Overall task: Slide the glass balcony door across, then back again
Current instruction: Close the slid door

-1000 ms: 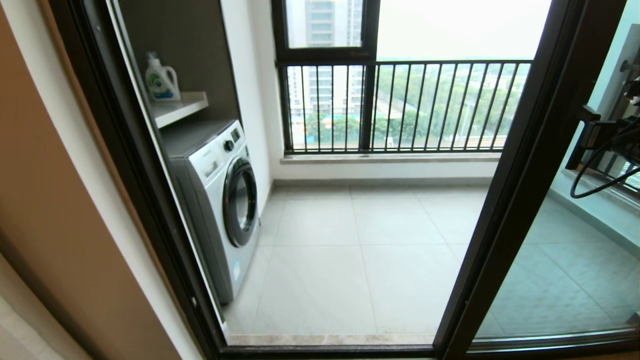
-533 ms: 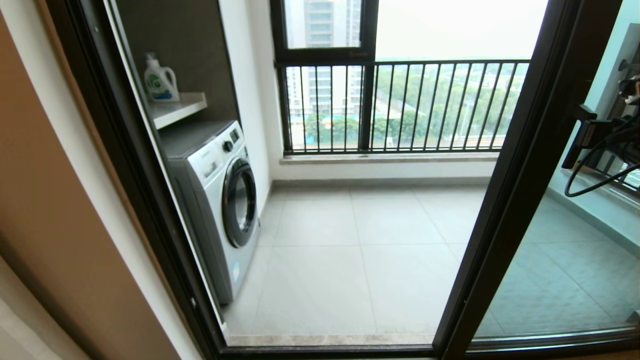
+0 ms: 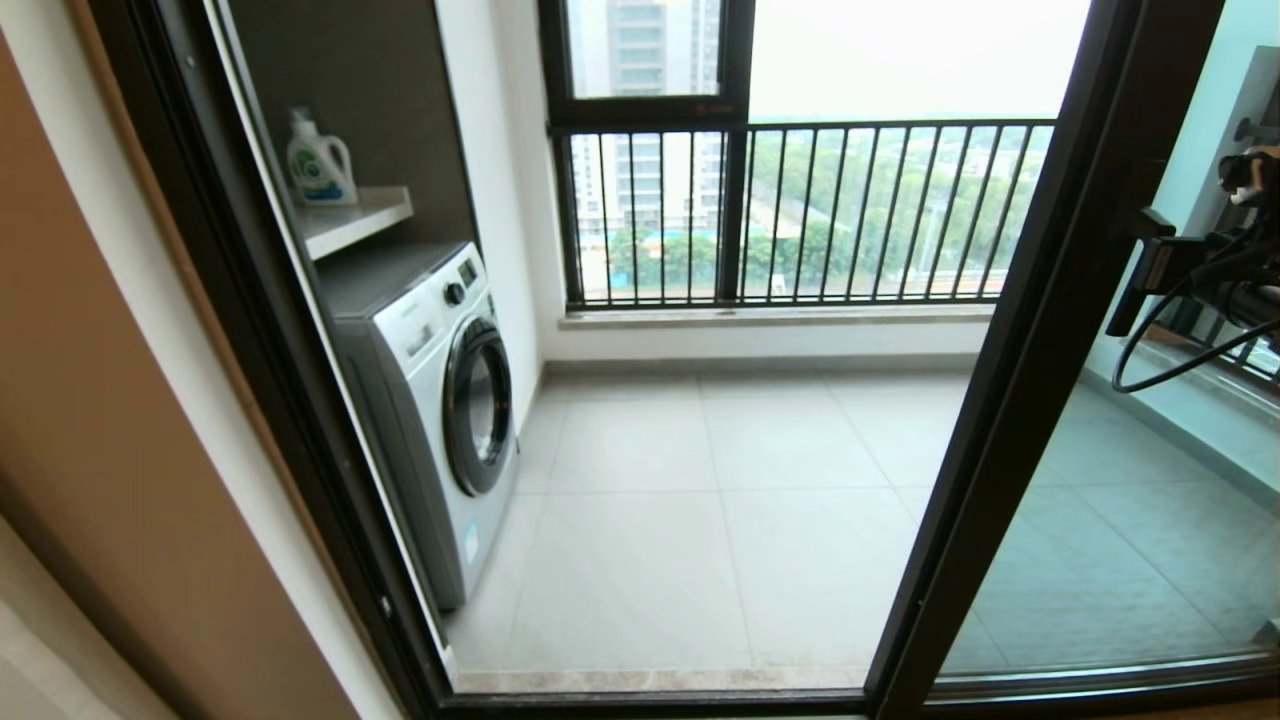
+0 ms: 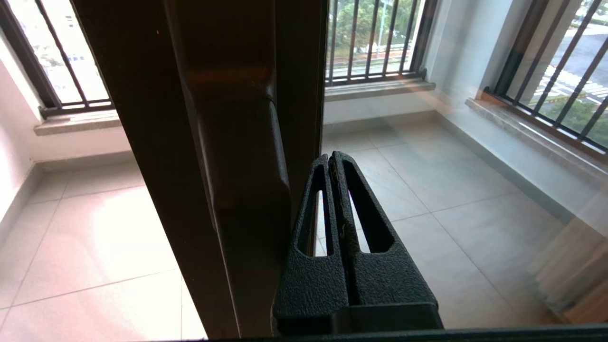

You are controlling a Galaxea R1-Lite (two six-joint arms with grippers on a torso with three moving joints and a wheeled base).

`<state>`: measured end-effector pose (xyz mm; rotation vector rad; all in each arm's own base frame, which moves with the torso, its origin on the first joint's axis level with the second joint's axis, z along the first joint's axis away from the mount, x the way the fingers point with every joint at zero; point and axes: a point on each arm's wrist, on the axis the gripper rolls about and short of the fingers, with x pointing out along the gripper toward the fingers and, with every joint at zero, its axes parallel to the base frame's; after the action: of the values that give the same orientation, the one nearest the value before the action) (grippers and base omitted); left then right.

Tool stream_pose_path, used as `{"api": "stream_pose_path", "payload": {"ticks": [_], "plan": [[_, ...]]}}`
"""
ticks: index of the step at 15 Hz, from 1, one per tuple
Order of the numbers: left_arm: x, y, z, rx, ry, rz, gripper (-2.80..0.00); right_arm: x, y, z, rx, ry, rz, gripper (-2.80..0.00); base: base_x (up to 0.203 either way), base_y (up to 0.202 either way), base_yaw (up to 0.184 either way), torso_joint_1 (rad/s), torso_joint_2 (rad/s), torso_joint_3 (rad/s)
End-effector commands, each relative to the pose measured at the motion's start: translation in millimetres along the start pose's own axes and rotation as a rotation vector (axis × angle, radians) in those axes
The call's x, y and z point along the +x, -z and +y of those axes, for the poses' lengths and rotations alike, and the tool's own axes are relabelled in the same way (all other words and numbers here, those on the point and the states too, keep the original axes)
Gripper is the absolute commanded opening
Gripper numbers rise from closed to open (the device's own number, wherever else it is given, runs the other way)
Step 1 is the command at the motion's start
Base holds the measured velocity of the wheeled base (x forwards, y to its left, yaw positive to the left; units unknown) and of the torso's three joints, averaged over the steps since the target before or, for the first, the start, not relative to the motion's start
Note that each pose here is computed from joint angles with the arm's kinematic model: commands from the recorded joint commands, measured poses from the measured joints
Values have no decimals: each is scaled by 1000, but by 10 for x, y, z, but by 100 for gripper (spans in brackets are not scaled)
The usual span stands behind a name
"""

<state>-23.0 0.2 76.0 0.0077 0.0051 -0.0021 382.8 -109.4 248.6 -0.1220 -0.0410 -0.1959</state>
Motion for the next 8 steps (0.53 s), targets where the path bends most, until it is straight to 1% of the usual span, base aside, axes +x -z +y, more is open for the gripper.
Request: {"api": "stream_pose_path", "payload": {"ticks": [1,4,8], "plan": [[1,-1,0,0,-2,1,-280,-5,-47,84,-1,-22,-18,-280,0,0,0,0,0,0],[1,-1,0,0,1,1,-280,-7,-33,222,0,-28,-8,-280,0,0,0,0,0,0],[1,-1,0,0,-1,1,-280,-54,-45,436,-15,-77,-5,-280,0,0,0,0,0,0]]}}
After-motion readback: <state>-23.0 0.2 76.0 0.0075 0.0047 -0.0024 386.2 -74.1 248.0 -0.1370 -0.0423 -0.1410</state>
